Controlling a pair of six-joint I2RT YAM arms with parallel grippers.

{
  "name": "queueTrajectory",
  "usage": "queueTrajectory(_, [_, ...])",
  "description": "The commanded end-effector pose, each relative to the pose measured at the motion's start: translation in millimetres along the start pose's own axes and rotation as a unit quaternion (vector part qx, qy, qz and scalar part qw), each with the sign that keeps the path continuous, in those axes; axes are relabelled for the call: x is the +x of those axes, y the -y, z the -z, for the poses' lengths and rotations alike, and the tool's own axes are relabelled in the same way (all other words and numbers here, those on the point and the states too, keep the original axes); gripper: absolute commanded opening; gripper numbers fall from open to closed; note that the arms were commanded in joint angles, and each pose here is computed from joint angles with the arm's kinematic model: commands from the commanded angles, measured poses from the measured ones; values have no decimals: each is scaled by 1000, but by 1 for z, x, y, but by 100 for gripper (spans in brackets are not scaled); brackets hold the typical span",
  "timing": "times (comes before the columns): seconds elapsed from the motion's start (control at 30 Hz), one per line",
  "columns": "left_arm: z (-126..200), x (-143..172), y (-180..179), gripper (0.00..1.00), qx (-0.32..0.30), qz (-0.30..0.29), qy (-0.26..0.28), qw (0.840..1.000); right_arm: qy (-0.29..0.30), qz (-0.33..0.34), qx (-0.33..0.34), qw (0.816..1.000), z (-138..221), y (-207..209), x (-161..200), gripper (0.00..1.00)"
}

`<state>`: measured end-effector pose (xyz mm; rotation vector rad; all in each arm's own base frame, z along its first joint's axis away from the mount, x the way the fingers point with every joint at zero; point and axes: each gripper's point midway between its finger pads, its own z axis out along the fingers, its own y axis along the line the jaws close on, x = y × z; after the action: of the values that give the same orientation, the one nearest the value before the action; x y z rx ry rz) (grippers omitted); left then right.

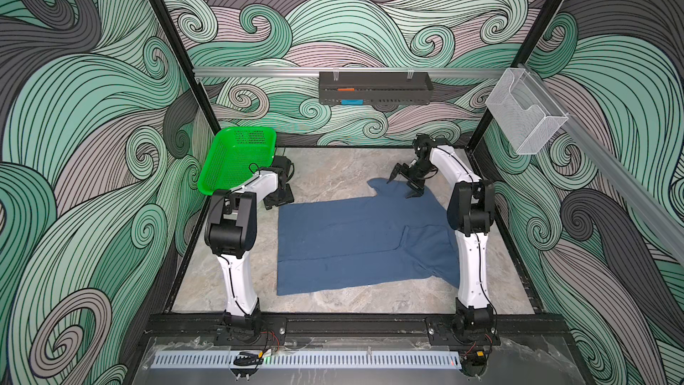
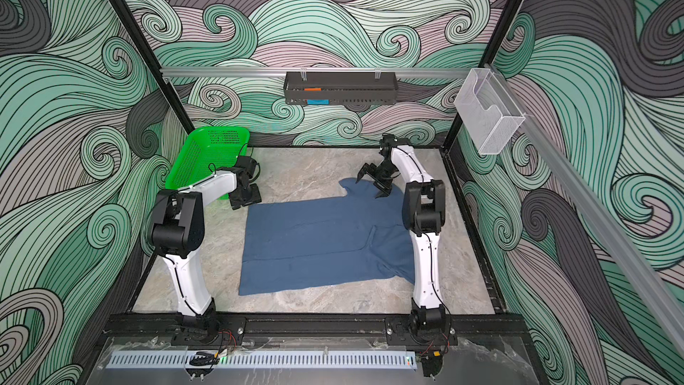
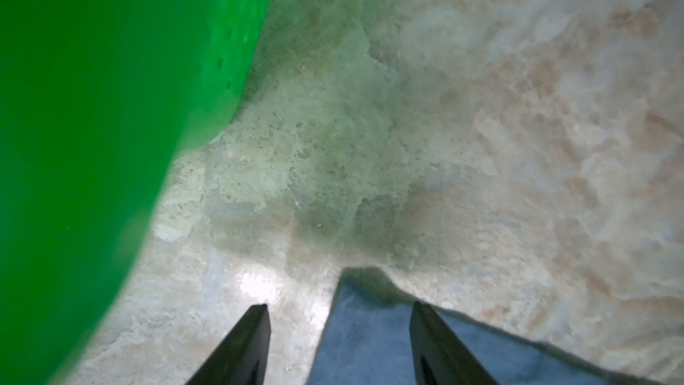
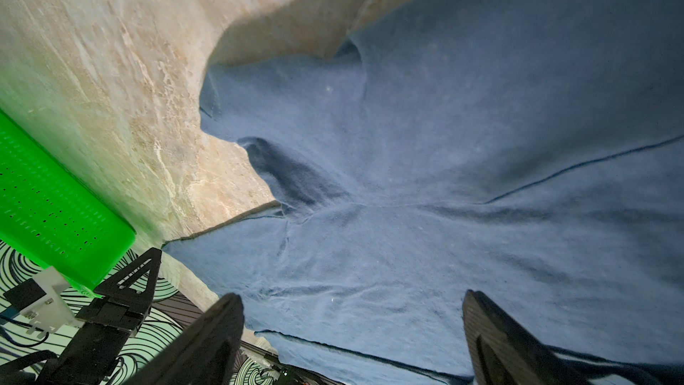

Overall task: Fold and stack t-shirts
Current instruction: Fold the T-shirt.

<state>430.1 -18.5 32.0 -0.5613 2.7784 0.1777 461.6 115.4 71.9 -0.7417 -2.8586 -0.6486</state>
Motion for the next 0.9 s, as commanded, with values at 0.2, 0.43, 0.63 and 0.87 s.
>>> queueTrajectory(0.2, [-21,1,6,51,-32,-13,-21,999,5,-4,-29,1000,24,0,-1,95])
queueTrajectory(0.43, [-26,8,0,27,-54,-15,-36,998,11,-18,-43,999,33,4,-9,95])
queueTrajectory(0.63, [-26,17,-1,32,-57,-11,-47,997,14,-23,-51,998,37,2,-11,95])
queueTrajectory(0.87, [-28,27,-2,19,-62,6,-43,997,21,-25,-65,997,42,-7,-14,95])
